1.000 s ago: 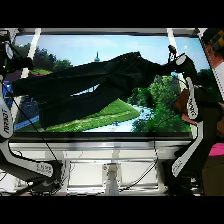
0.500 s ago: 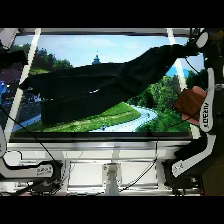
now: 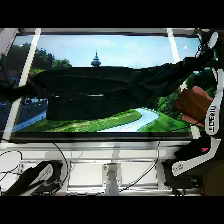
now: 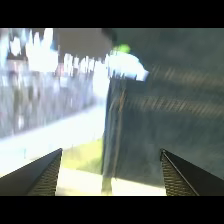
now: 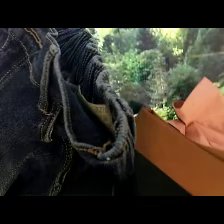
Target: Fold the clothes and pants, and hang the long-sleeved shirts on hangers.
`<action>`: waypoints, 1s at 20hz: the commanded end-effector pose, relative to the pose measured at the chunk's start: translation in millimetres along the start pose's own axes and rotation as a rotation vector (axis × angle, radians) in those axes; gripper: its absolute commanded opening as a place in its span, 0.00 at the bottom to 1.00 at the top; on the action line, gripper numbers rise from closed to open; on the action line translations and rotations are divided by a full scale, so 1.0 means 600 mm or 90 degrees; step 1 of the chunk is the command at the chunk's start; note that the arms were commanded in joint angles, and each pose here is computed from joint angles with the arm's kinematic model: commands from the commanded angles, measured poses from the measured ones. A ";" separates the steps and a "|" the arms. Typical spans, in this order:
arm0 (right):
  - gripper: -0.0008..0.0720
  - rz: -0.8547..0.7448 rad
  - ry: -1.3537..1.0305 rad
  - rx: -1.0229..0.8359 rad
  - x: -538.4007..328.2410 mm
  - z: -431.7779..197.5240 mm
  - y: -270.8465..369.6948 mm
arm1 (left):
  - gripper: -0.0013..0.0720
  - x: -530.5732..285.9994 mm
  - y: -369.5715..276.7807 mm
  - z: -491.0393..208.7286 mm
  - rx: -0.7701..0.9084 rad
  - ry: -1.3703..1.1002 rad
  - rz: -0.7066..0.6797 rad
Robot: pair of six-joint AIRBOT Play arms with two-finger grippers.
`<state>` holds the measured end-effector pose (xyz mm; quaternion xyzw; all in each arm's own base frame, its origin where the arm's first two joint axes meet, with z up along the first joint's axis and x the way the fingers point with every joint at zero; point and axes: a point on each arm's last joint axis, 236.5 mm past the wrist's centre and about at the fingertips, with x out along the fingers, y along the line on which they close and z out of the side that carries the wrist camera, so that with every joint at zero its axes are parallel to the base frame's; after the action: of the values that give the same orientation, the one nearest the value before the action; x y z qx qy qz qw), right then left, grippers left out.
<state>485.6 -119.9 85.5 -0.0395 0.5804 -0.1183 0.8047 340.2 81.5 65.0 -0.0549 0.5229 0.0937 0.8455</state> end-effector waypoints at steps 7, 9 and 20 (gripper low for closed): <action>0.07 0.021 -0.019 0.002 0.002 0.011 0.006 | 0.97 0.146 0.020 -0.122 -0.026 0.077 0.005; 0.07 0.020 -0.020 0.002 0.002 0.011 0.006 | 0.97 0.176 0.010 -0.131 -0.041 0.106 -0.012; 0.07 0.019 -0.036 -0.002 0.002 0.021 0.005 | 0.94 0.252 -0.002 -0.038 -0.032 0.106 -0.053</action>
<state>497.5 -117.6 87.6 -0.0354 0.5601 -0.1039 0.8212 368.2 95.7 -75.8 -0.0957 0.5909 0.0863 0.7964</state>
